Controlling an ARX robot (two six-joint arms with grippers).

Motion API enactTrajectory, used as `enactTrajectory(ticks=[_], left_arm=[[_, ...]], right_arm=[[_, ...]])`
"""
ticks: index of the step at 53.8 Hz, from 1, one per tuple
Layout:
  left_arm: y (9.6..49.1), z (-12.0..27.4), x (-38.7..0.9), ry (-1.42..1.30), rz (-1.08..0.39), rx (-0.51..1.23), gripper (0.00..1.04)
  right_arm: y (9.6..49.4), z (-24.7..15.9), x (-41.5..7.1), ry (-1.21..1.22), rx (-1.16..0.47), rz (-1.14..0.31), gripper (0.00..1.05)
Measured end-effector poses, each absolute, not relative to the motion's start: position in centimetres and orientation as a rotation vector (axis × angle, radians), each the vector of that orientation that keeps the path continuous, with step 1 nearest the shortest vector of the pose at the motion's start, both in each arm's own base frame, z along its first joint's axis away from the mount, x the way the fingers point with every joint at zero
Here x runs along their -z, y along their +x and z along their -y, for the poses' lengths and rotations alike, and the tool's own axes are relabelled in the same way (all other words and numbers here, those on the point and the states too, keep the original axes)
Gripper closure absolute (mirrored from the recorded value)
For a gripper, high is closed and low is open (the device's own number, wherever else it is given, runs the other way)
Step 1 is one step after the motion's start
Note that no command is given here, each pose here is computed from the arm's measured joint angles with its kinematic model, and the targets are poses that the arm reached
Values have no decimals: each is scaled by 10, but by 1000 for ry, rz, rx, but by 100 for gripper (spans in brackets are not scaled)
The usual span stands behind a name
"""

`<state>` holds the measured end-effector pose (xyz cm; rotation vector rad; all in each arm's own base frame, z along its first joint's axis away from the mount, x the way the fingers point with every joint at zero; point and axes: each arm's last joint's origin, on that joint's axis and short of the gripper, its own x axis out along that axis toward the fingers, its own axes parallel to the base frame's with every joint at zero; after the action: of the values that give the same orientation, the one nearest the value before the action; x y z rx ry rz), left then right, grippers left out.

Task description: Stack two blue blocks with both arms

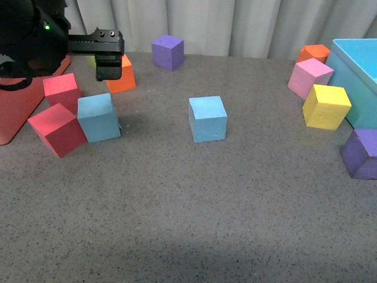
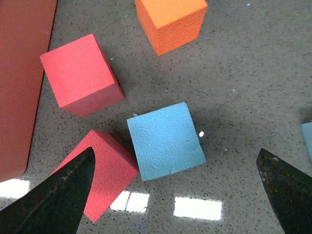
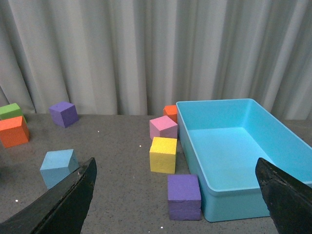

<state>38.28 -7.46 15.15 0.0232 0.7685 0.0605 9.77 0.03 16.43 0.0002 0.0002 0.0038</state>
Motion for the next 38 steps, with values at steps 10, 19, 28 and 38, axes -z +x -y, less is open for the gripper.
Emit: enactTrajectory(ticks=[10, 19, 28, 38], left_arm=[[408, 78, -137, 21, -862, -88, 7], [423, 81, -126, 3, -940, -95, 7], [433, 79, -116, -11, -980, -133, 7], [438, 78, -98, -33, -1039, -159, 7]], right_arm=[[98, 0, -164, 0, -4, 0, 10], [98, 0, -164, 0, -4, 0, 10], [98, 0, -164, 0, -4, 0, 10], [98, 0, -164, 0, -4, 0, 10]])
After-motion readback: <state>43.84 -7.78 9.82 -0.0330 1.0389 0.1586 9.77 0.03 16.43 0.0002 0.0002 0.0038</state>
